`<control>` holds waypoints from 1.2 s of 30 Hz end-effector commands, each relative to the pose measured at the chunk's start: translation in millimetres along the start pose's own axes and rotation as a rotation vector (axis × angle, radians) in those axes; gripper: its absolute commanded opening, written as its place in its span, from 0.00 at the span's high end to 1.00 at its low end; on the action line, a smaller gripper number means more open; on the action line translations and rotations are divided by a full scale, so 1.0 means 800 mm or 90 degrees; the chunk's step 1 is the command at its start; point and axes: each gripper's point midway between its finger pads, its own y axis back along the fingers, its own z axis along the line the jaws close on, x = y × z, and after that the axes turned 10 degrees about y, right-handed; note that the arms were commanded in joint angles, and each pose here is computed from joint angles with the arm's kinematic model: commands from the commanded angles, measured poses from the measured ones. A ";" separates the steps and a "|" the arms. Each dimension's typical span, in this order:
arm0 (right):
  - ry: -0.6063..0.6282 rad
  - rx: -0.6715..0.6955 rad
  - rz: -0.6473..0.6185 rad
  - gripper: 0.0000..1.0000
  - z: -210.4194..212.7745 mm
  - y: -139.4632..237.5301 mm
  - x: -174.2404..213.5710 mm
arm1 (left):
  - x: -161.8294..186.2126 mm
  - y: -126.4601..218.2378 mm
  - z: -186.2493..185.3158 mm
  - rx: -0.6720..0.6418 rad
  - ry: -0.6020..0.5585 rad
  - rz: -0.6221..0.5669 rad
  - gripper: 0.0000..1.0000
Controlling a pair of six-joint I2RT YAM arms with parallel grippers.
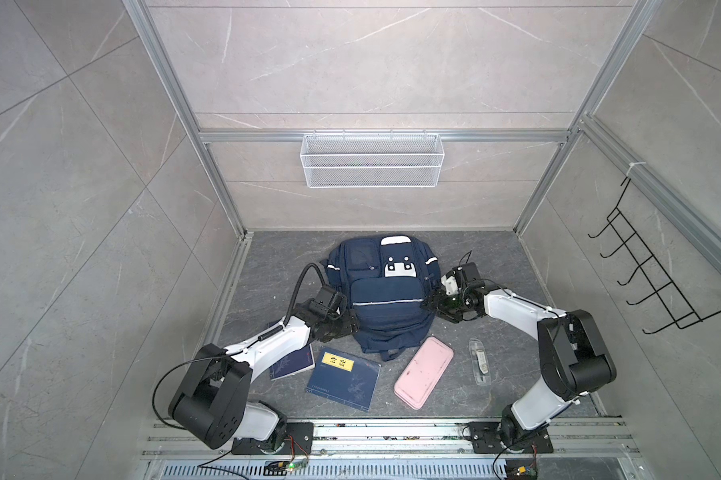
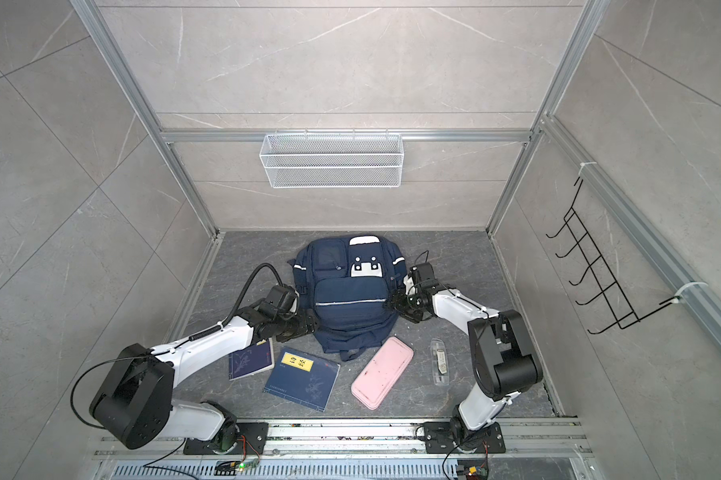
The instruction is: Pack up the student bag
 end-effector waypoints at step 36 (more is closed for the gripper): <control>0.059 -0.105 0.018 0.91 0.142 -0.036 0.038 | -0.172 -0.068 -0.098 0.020 -0.010 -0.032 0.55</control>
